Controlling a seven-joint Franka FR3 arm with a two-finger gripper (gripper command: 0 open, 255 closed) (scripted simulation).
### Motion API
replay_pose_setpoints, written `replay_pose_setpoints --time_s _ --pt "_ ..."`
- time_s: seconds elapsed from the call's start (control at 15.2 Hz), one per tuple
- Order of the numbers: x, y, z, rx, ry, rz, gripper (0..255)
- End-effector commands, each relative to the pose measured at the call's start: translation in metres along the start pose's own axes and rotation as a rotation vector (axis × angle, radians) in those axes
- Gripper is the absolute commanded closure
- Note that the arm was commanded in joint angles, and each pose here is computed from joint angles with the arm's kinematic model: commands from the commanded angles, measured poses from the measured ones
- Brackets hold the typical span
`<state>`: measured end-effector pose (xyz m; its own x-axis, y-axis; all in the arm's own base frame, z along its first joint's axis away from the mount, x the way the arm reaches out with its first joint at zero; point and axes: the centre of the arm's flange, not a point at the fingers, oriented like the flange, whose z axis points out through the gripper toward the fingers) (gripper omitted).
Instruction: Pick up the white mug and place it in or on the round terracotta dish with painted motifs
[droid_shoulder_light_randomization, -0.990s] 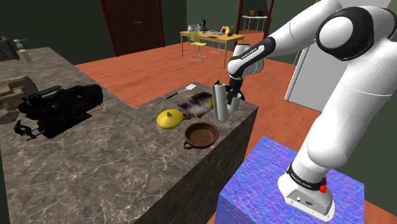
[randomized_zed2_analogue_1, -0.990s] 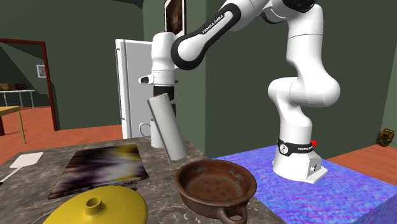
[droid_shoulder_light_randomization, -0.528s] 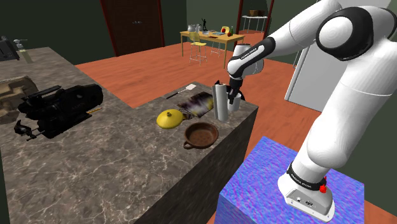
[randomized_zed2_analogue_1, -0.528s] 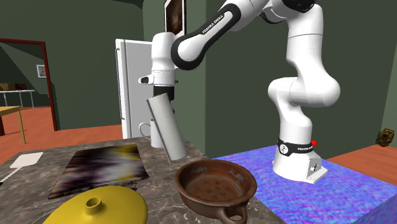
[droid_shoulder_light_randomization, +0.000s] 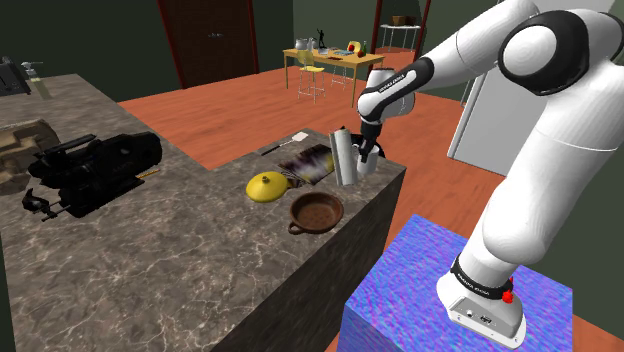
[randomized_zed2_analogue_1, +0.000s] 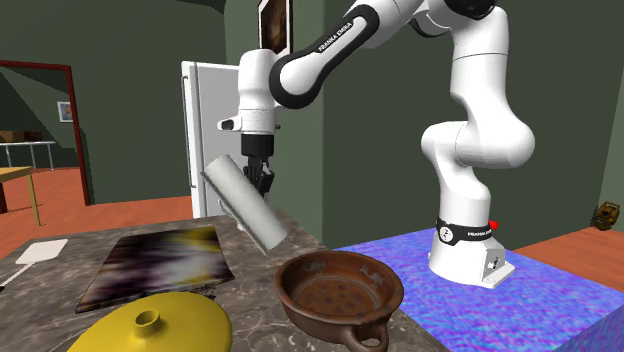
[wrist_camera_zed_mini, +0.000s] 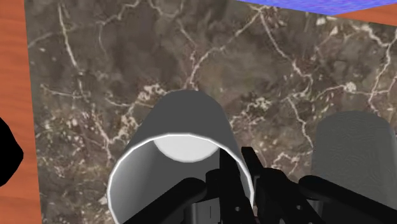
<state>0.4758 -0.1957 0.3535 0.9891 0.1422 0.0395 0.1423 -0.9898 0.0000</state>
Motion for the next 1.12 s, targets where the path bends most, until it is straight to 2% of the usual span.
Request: replay_pose_setpoints --time_s 0.0,1.06 --pt "0.001 0.000 -0.008 0.000 0.000 0.000 255" --pt "0.004 0.000 -0.092 0.000 0.000 0.000 255"
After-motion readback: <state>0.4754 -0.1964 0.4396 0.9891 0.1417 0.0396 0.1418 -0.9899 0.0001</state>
